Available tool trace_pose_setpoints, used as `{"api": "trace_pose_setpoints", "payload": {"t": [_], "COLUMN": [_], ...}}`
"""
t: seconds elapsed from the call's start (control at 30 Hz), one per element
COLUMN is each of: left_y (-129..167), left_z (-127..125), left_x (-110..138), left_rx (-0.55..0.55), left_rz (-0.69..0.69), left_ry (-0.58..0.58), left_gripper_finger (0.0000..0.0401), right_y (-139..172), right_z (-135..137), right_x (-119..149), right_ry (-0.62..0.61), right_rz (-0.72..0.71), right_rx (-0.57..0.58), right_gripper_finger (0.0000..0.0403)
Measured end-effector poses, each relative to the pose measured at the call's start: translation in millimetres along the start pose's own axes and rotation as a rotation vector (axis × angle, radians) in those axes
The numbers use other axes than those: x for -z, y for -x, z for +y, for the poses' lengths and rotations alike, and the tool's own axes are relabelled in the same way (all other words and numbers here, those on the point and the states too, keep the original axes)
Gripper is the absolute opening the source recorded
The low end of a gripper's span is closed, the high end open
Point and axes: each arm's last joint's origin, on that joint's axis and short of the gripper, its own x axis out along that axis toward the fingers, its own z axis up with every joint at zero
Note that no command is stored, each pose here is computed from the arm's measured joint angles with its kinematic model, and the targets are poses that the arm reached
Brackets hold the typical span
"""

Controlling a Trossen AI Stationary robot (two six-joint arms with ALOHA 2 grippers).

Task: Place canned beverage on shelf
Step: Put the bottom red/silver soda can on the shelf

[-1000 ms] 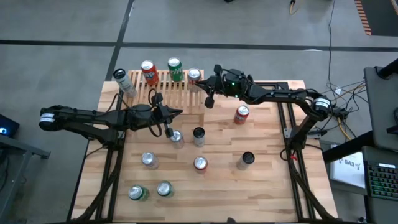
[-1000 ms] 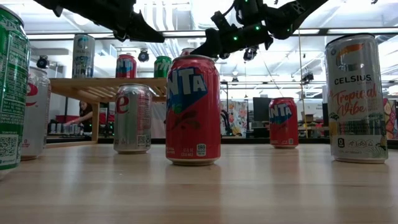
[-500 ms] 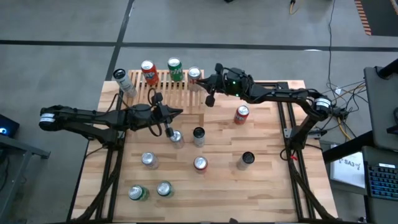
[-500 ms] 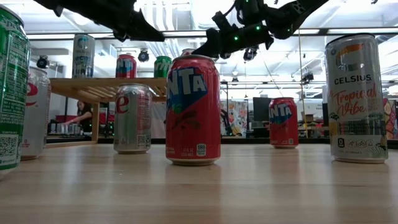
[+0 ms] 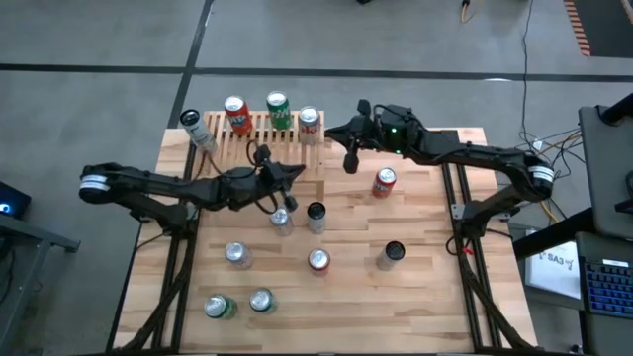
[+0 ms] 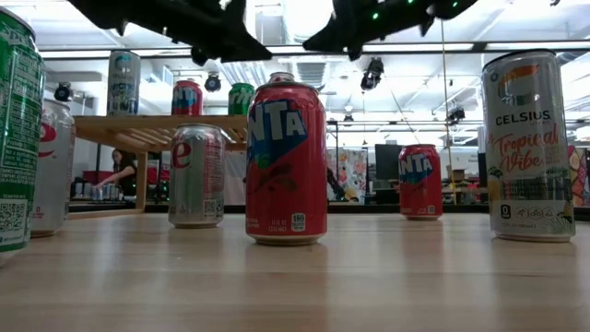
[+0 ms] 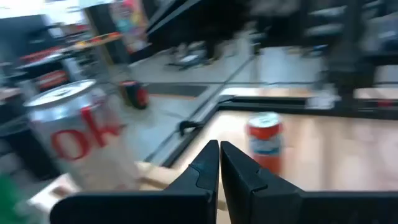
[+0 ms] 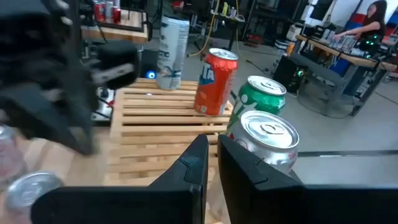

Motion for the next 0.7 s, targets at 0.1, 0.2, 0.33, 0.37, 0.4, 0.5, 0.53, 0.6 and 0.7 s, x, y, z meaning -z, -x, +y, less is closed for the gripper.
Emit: {"api": "trace_pose_setpoints", "payload": {"t": [0.1, 0.2, 0.33, 0.37, 0.4, 0.5, 0.53, 0.6, 0.7], "left_y": [-12, -23, -37, -40, -43, -50, -52, -55, -61], "left_z": [-3, -8, -10, -11, -11, -11, -11, -10, -8], "left_x": [-2, -3, -2, 0, 1, 6, 7, 8, 9], "left_rx": [-0.09, -0.161, -0.236, -0.247, -0.252, -0.266, -0.27, -0.279, -0.292], "left_rz": [0.024, 0.048, 0.087, 0.097, 0.103, 0.119, 0.121, 0.122, 0.125], "left_ry": [-0.023, -0.057, -0.088, -0.093, -0.095, -0.098, -0.097, -0.095, -0.093], "left_gripper_finger": [0.0, 0.0, 0.0, 0.0, 0.0, 0.0, 0.0, 0.0, 0.0], "right_y": [14, 25, 31, 32, 32, 33, 33, 33, 33], "right_z": [4, 7, 9, 9, 10, 10, 10, 10, 10], "right_x": [-8, -14, -16, -16, -16, -15, -15, -14, -13], "right_ry": [-0.001, -0.001, 0.003, 0.003, 0.004, 0.004, 0.003, 0.006, 0.007], "right_rz": [0.019, 0.027, 0.045, 0.049, 0.051, 0.06, 0.066, 0.076, 0.08], "right_rx": [-0.015, -0.027, -0.04, -0.04, -0.041, -0.044, -0.045, -0.047, -0.048], "right_gripper_finger": [0.0027, 0.0027, 0.0027, 0.0027, 0.0027, 0.0027, 0.0027, 0.0027, 0.0027]}}
